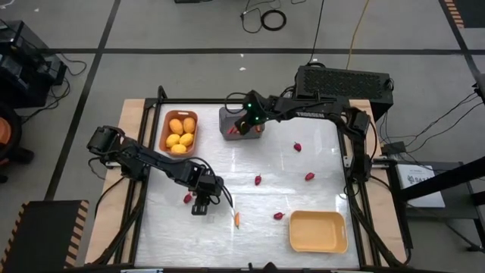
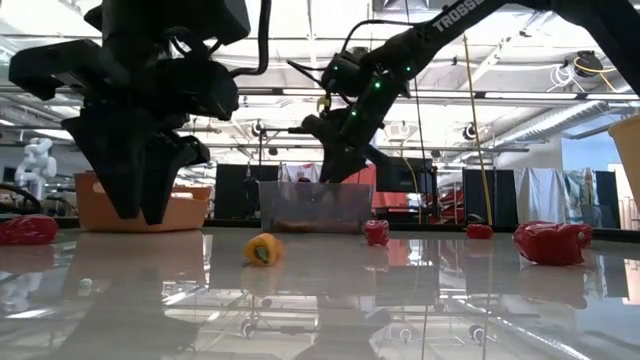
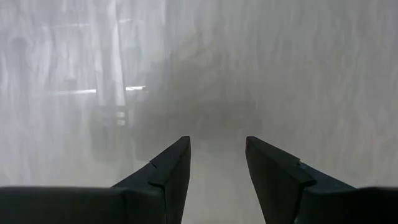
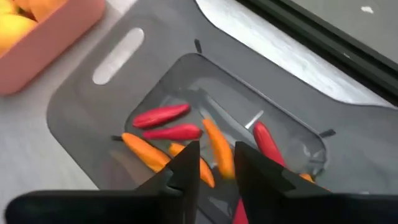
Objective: Sort produce into baskets
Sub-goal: Put the yellow chili pepper into the black bin
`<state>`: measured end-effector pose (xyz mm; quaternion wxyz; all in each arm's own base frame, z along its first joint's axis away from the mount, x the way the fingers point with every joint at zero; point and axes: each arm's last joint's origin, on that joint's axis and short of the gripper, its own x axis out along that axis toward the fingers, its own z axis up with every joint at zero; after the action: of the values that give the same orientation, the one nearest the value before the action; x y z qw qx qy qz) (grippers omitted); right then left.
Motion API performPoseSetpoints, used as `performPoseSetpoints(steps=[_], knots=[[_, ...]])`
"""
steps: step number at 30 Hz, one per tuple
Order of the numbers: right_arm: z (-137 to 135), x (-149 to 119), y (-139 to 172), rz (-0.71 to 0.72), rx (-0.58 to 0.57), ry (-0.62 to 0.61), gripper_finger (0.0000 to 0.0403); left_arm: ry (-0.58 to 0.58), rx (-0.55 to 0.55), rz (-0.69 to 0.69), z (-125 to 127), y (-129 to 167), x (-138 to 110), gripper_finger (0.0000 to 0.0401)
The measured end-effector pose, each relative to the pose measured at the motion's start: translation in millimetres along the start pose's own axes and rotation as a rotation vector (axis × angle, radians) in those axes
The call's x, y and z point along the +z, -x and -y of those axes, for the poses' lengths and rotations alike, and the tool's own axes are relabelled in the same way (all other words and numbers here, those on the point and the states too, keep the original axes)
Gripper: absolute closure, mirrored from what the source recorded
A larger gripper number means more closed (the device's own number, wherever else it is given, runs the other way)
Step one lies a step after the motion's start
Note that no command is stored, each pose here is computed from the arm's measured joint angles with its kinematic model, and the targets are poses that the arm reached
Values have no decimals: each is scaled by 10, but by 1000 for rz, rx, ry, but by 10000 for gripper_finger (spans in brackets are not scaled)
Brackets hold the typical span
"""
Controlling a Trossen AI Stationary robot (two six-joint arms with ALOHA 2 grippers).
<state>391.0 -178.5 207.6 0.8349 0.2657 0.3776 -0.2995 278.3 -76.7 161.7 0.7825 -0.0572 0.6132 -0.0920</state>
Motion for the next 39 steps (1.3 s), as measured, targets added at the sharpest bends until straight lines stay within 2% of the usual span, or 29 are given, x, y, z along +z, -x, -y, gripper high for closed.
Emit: performPoseSetpoints(steps=[5,10,14,17,20,25,30,36,39], knots=[[16,-58,7,-73,10,-5,291,-86,2,-14,-3,-1,-13,239],[-108,-140,122,-179,122,-70,287,-295,-19,-9,6,-2,-8,239],[-427,-283,324,-209,156,-100,287,-503,-22,57,50,-6,47,239],[-749,-467,551,-196,141,-69,287,-668,-17,140,109,-40,123,239],[-997,-724,817,-201,58,-50,287,-801,-9,227,186,-105,205,239],[-1283,-1077,1262,-191,12,-66,287,-970,22,353,314,-114,297,239],[-1488,-1419,1703,-182,31,-69,287,-1058,62,430,375,-26,475,239],[-1634,-1855,2063,-191,20,-31,287,-1072,33,430,480,-177,778,239],[-1691,-2043,2174,-205,23,-28,287,-1073,10,365,548,-291,906,239]])
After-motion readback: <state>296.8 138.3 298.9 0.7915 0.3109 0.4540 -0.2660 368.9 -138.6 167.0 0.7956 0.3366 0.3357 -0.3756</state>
